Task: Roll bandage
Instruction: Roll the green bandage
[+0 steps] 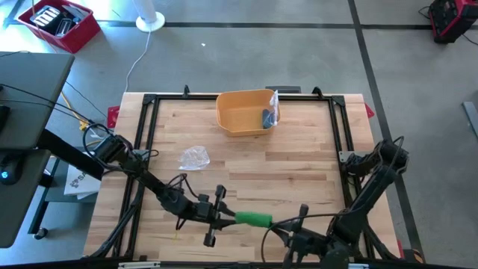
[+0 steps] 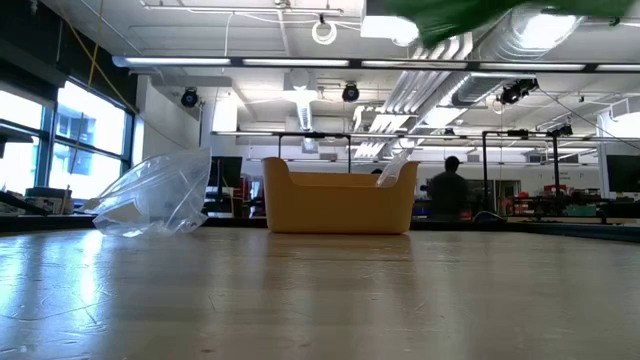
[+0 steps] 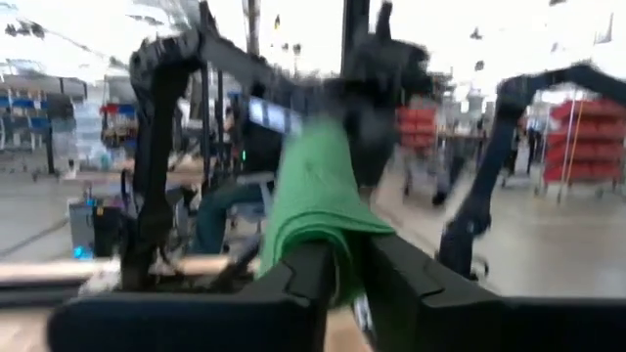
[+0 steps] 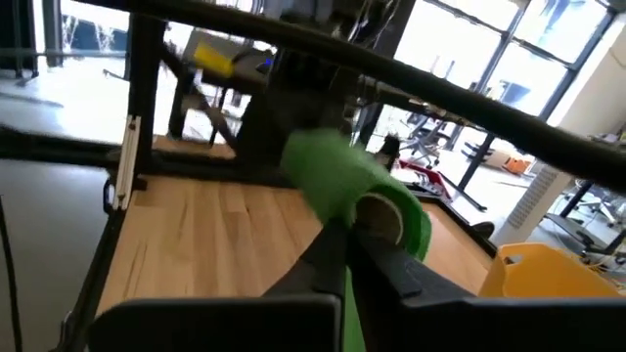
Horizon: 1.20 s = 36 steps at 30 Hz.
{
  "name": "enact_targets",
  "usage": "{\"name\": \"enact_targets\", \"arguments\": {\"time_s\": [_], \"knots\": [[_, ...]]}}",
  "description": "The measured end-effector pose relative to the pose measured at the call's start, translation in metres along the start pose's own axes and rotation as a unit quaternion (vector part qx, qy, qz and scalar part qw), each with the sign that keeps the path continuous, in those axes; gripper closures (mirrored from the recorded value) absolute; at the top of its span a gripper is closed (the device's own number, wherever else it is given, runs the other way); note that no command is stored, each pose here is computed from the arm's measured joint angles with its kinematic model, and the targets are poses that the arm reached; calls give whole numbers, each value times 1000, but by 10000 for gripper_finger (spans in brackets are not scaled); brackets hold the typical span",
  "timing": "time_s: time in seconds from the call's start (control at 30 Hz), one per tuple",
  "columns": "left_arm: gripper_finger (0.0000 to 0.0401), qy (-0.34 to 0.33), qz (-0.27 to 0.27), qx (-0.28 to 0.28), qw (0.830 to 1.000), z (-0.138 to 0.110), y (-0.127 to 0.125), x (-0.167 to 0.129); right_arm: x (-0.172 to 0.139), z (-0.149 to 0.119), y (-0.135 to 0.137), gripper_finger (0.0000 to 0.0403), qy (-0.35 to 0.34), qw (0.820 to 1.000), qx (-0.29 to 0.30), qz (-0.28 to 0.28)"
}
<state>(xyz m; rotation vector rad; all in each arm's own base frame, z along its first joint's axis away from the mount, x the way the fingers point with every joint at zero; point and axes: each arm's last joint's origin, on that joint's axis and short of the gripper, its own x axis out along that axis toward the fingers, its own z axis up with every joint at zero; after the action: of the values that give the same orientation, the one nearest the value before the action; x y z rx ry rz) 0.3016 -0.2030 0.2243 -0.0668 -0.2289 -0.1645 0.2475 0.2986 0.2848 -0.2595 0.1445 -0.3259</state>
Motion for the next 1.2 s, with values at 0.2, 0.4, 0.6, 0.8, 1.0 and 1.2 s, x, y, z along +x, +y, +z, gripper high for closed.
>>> {"name": "enact_targets", "arguments": {"time_s": [0.2, 0.4, 0.6, 0.8, 1.0, 1.2], "knots": [[291, 74, 12, 27, 997, -5, 2, -2, -27, 8, -18, 403, 13, 999, 40, 27], [274, 87, 31, 38, 995, 10, 5, -6, -38, -7, -32, 403, 56, 994, 87, 27], [290, 153, 133, 53, 978, -2, 19, -8, -23, -34, -36, 403, 128, 985, 120, 3], [312, 230, 115, 23, 966, -19, 31, -10, 3, -56, -21, 397, 193, 978, 81, 23], [325, 301, 3, 38, 953, -29, 19, -18, 26, -75, 14, 339, 259, 948, 37, 179], [342, 443, -42, 17, 896, -26, -10, -31, 36, -97, 51, 275, 262, 893, -2, 365]]}}
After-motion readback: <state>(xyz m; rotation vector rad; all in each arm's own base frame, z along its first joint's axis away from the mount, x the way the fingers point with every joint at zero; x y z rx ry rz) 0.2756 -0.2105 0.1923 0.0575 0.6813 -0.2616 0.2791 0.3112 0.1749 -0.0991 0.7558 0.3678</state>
